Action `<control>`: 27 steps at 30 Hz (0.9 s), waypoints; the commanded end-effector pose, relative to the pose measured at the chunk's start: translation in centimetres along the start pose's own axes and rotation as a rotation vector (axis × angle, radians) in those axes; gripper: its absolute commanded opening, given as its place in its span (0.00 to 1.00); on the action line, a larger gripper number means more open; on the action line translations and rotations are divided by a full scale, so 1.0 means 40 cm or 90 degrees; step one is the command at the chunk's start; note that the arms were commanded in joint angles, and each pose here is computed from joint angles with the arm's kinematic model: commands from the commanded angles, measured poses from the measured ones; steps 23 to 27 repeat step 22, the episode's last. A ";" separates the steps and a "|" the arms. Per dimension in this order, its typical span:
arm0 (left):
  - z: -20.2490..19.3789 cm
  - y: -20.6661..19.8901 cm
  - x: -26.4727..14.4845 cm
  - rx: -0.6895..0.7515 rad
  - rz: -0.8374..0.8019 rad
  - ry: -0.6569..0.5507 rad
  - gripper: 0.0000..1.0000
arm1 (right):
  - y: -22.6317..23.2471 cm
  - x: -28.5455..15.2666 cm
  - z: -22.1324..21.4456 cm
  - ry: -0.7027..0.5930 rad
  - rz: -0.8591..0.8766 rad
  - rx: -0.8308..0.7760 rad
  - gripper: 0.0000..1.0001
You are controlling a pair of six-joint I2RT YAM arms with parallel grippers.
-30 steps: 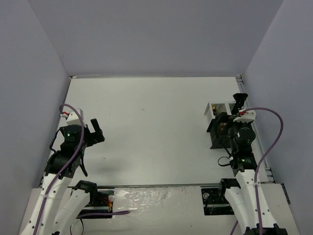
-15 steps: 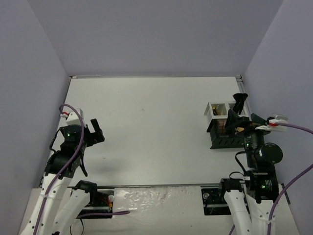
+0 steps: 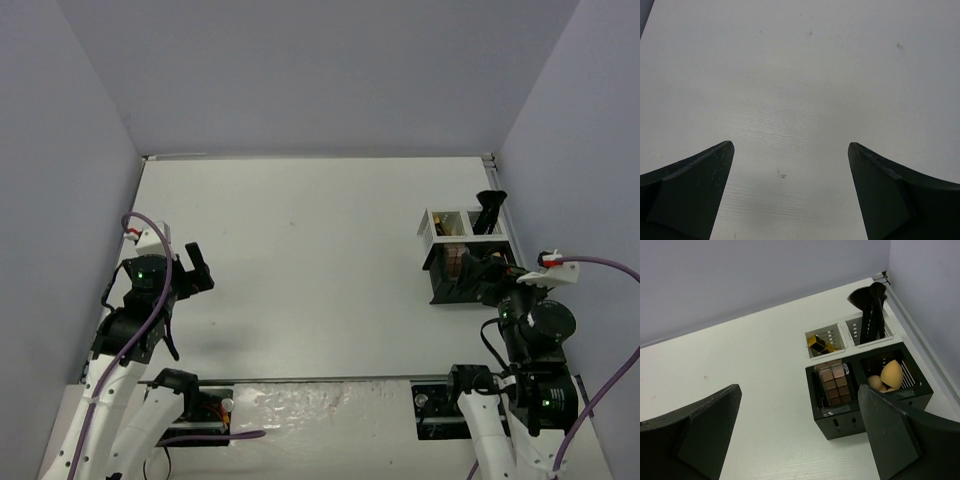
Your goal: Organize the makeup
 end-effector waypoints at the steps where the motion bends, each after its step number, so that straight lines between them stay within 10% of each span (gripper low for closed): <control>1: 0.033 -0.016 0.001 -0.009 -0.009 -0.029 0.97 | -0.003 -0.033 0.051 -0.055 -0.010 0.013 1.00; 27: 0.033 -0.015 -0.003 -0.010 -0.012 -0.031 0.97 | -0.010 -0.050 0.044 -0.063 -0.023 0.023 1.00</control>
Point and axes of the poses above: each gripper's point midway between its finger pads, its own x axis out along the fingers, its own y axis along the line the jaws close on, z = x × y, the point moved 5 cm from there along -x, back along the fingers, and after that the axes turned 14 degrees about -x, right-handed, at the moved point
